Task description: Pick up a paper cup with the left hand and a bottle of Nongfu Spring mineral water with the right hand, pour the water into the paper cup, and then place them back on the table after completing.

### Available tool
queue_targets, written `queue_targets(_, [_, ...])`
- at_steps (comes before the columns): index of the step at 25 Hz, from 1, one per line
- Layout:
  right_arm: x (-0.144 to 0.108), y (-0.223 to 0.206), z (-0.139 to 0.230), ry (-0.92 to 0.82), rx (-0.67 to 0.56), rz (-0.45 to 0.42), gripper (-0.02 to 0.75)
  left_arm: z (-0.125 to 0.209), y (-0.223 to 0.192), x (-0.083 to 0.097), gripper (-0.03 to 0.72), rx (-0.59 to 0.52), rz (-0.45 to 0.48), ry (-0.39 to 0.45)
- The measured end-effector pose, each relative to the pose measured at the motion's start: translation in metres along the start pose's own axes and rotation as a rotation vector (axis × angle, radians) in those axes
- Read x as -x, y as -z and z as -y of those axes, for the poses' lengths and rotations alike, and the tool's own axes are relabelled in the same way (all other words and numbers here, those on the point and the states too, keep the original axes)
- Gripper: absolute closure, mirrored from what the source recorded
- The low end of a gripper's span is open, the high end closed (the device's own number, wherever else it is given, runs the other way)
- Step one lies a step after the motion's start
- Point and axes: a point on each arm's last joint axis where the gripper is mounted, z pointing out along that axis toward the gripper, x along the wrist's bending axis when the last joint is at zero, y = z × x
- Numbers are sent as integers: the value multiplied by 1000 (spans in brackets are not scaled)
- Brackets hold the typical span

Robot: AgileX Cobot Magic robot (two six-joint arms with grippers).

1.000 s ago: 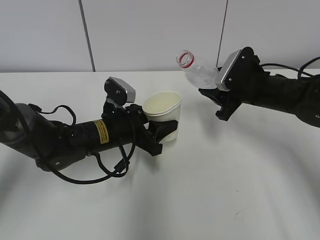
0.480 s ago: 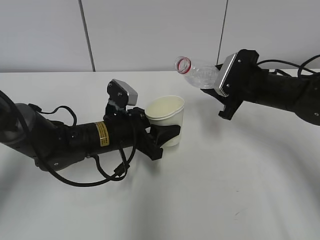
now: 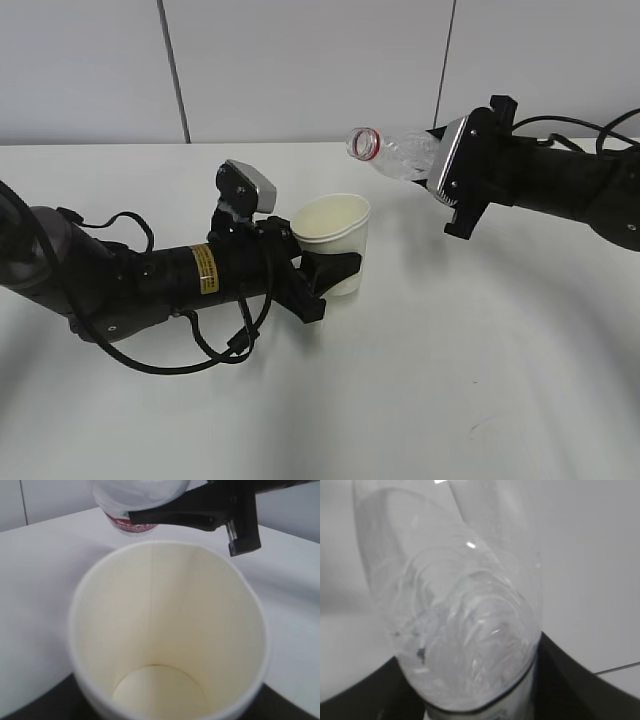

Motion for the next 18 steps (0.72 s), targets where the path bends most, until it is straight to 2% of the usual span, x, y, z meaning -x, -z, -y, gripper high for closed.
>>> queue_targets(18, [3,0,1,118,-8,35,342,-8,-6,-4,313,6,-1,-30])
